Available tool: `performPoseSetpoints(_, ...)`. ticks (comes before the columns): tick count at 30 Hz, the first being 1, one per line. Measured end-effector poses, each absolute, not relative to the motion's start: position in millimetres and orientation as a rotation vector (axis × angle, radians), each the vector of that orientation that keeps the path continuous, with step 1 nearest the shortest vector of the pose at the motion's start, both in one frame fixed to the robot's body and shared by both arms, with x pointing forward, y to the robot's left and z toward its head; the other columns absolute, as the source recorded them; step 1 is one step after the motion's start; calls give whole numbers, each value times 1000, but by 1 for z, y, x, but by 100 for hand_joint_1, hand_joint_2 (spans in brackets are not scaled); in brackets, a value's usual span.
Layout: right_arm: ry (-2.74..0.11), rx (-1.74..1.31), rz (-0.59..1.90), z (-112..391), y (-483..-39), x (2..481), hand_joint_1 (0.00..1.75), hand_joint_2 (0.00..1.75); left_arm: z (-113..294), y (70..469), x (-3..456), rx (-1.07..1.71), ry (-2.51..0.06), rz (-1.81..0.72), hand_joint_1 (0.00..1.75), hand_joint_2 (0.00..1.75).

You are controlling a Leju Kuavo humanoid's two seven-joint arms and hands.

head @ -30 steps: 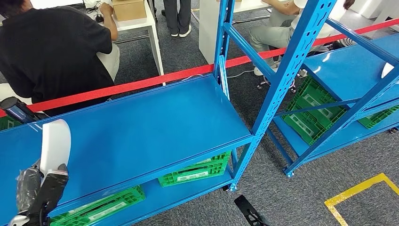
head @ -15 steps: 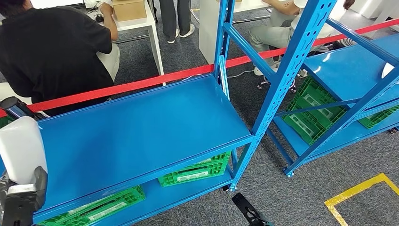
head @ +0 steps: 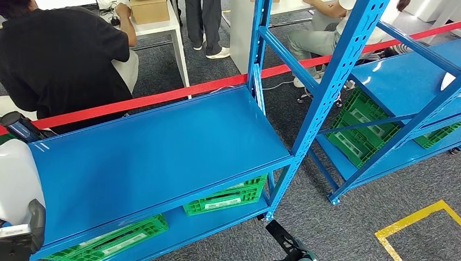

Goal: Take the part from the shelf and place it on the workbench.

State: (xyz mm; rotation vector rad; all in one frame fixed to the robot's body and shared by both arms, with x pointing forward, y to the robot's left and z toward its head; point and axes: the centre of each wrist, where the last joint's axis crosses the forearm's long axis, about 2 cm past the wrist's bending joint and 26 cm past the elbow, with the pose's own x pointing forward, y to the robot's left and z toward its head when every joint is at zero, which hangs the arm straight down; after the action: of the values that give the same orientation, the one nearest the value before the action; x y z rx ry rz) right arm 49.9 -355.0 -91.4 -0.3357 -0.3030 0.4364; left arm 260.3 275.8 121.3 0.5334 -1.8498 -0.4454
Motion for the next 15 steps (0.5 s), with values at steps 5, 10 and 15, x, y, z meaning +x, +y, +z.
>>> performPoseSetpoints(5,-302,-339,439,-92,-356,50,0,175,122,276,260,530,-1857,-432,175,175)
performPoseSetpoints(10,-319,-328,434,-93,-358,49,0,175,125,275,255,480,-1888,-307,175,175)
performPoseSetpoints(15,-347,-322,396,-93,-361,49,0,175,139,271,252,349,-2018,-100,175,175)
